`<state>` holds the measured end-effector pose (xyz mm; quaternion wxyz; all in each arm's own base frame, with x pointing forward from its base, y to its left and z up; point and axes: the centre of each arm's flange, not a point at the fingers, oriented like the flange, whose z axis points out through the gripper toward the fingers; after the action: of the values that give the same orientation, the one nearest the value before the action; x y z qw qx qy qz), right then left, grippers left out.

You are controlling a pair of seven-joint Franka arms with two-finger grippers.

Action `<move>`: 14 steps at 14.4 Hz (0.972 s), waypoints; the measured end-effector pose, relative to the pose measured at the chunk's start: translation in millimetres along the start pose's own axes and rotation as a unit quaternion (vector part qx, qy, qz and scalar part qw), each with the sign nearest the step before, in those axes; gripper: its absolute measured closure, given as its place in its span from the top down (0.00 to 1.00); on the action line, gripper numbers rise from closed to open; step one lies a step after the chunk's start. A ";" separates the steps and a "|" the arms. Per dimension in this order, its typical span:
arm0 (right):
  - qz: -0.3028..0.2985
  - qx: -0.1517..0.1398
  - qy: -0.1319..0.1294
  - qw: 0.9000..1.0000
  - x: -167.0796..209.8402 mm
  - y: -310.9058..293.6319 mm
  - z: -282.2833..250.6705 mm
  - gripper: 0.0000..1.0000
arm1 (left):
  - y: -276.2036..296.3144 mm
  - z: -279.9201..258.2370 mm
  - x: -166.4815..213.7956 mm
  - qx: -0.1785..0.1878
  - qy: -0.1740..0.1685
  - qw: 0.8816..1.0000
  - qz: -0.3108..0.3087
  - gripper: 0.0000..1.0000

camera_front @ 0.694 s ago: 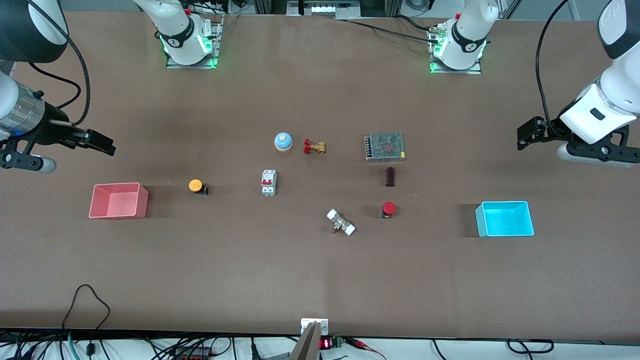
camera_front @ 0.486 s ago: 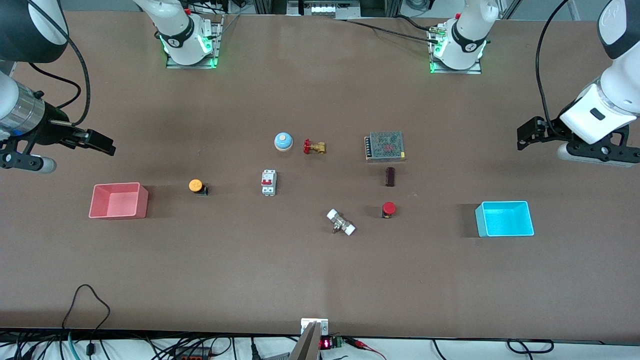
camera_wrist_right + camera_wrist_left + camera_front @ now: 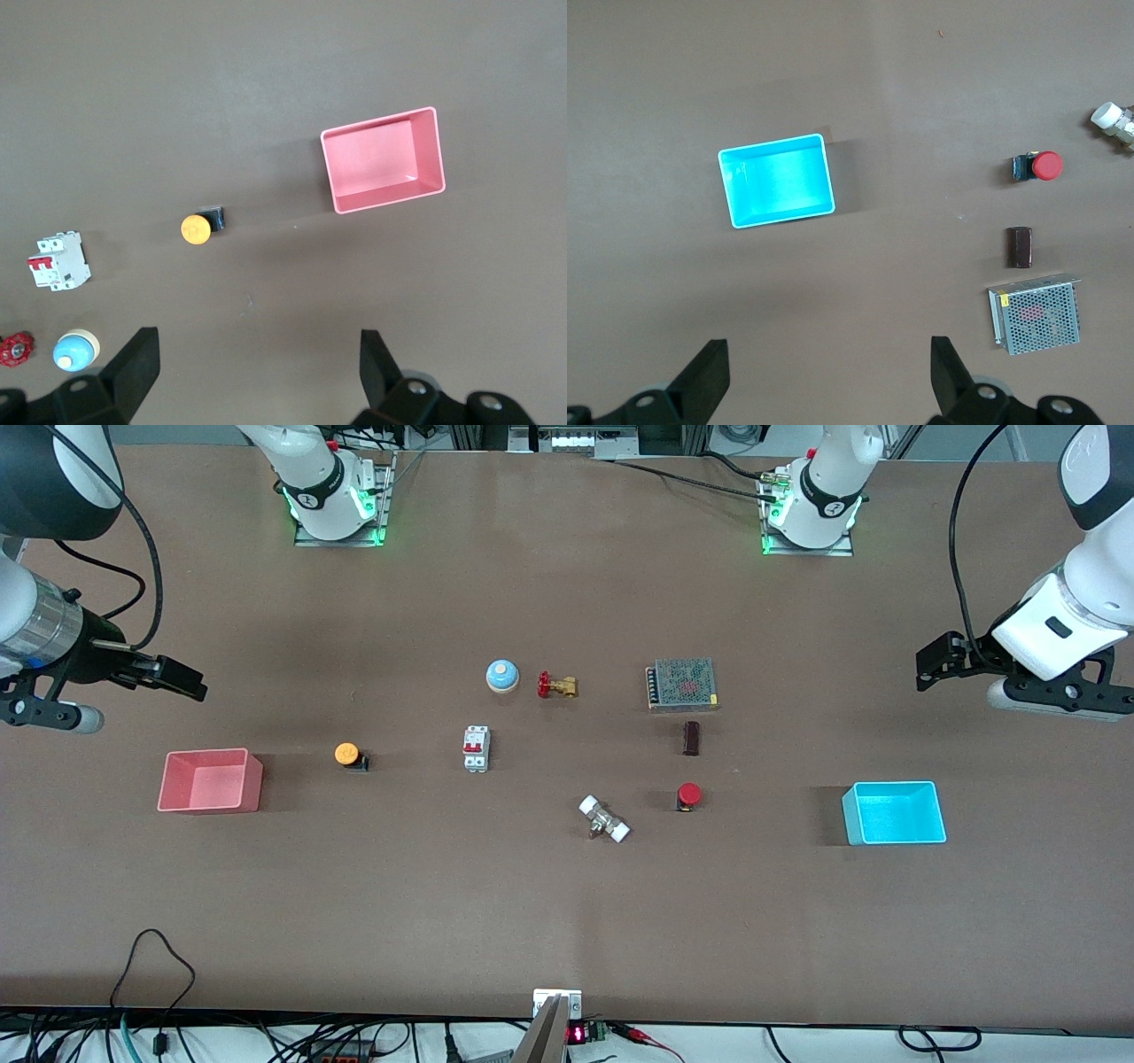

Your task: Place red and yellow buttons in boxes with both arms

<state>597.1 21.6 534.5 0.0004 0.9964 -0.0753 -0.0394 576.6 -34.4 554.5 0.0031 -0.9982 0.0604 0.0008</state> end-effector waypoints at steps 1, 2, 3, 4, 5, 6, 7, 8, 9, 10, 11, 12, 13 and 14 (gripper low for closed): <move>-0.013 0.000 -0.005 1.000 1.8 -0.6 6.3 1.00 | 6.6 8.4 2.0 -0.001 -0.009 1.000 0.006 1.00; -0.025 -0.001 -0.010 1.000 3.4 -3.5 12.5 1.00 | 16.4 20.3 4.9 -0.002 -0.021 1.000 0.015 1.00; -0.033 0.000 -0.011 0.999 5.0 -8.9 19.3 1.00 | 27.5 35.3 9.0 -0.003 -0.036 0.999 0.024 1.00; -0.038 0.000 -0.008 0.999 7.1 -15.2 28.5 1.00 | 40.4 52.2 14.2 -0.009 -0.050 0.998 0.033 1.00; -0.043 0.002 -0.001 0.999 9.2 -21.0 40.1 1.00 | 56.1 69.6 20.4 -0.022 -0.059 0.997 0.033 1.00; -0.046 0.004 0.008 0.999 11.2 -26.1 54.7 1.00 | 73.1 88.0 29.2 -0.037 -0.060 0.997 0.025 1.00; -0.049 0.005 0.014 0.999 12.3 -29.5 72.1 1.00 | 90.4 107.2 40.0 -0.044 -0.055 0.997 0.014 1.00; -0.050 0.006 0.016 0.999 12.3 -31.4 90.9 1.00 | 108.2 125.3 51.1 -0.047 -0.050 0.998 0.006 1.00; -0.053 0.006 0.014 0.998 11.0 -33.6 109.3 1.00 | 127.2 141.4 61.9 -0.048 -0.047 0.998 0.002 1.00; -0.057 0.004 0.009 0.998 8.9 -37.1 126.2 1.00 | 147.5 156.6 73.1 -0.049 -0.046 0.998 -0.003 1.00; -0.063 -0.002 0.005 0.998 7.0 -42.3 140.8 1.00 | 167.1 171.7 84.3 -0.049 -0.047 0.998 -0.008 1.00; -0.065 -0.008 0.004 0.998 6.2 -48.6 152.4 1.00 | 183.2 186.4 94.2 -0.049 -0.049 0.997 -0.017 1.00; -0.062 -0.012 0.005 0.998 5.5 -57.3 161.6 1.00 | 196.6 201.1 103.4 -0.050 -0.048 0.997 -0.026 1.00; -0.059 -0.014 0.006 0.998 4.8 -67.5 170.5 1.00 | 208.5 216.4 111.6 -0.050 -0.039 0.997 -0.033 1.00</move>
<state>598.5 88.5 363.6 0.0122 0.9992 -0.0154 -0.0342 662.0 -253.5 336.6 -0.0443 -0.9977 0.0267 0.0428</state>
